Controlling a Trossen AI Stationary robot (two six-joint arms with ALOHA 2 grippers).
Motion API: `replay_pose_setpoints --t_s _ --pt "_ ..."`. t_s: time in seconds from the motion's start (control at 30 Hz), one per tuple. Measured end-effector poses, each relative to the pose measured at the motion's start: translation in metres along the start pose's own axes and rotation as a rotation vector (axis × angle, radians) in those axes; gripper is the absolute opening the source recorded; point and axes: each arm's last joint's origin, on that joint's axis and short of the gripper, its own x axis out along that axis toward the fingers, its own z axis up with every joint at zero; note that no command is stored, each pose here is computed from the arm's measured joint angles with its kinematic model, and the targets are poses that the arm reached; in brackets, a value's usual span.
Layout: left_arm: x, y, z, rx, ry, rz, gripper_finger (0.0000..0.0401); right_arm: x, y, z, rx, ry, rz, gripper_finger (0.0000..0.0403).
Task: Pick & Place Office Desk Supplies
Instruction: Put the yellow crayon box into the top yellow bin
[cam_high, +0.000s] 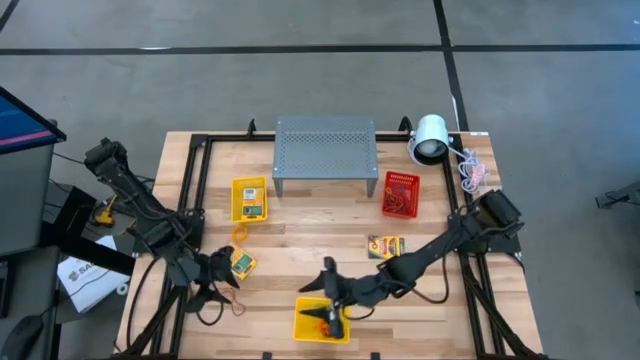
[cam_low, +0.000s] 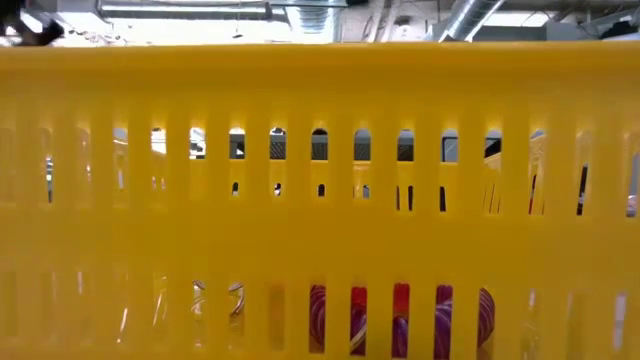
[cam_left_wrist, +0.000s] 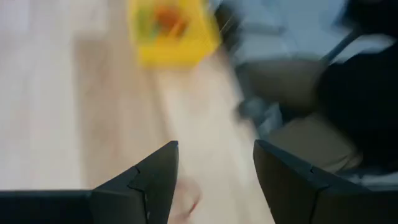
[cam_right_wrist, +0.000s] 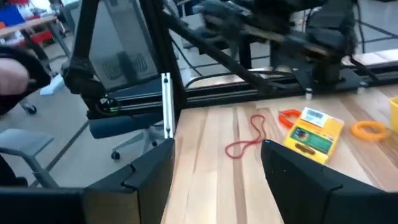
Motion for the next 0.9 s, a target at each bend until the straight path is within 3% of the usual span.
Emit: replay_pose_setpoints --t_s 0.2,0.37,0.6,0.73,0.9 --pt "-0.002 0.013 -0.015 -0.007 0.160 0.126 0.0205 0.020 0.006 0.016 -0.065 0.055 -0.030 0.0234" --pt "0.000 0.015 -0.019 0.012 0.212 0.150 0.0205 0.023 -0.003 0.020 -0.078 0.064 -0.053 0.0234" --pt "0.028 0.006 -0.017 0.139 0.359 0.177 0.0205 0.026 -0.014 0.020 -0.082 0.090 -0.086 0.0234" --pt "0.043 0.006 -0.020 0.222 0.509 0.310 0.0205 0.028 -0.021 0.019 -0.088 0.112 -0.106 0.0234" --pt "0.060 0.003 -0.017 0.255 0.568 0.448 0.0205 0.027 -0.023 0.016 -0.101 0.153 -0.120 0.0234"
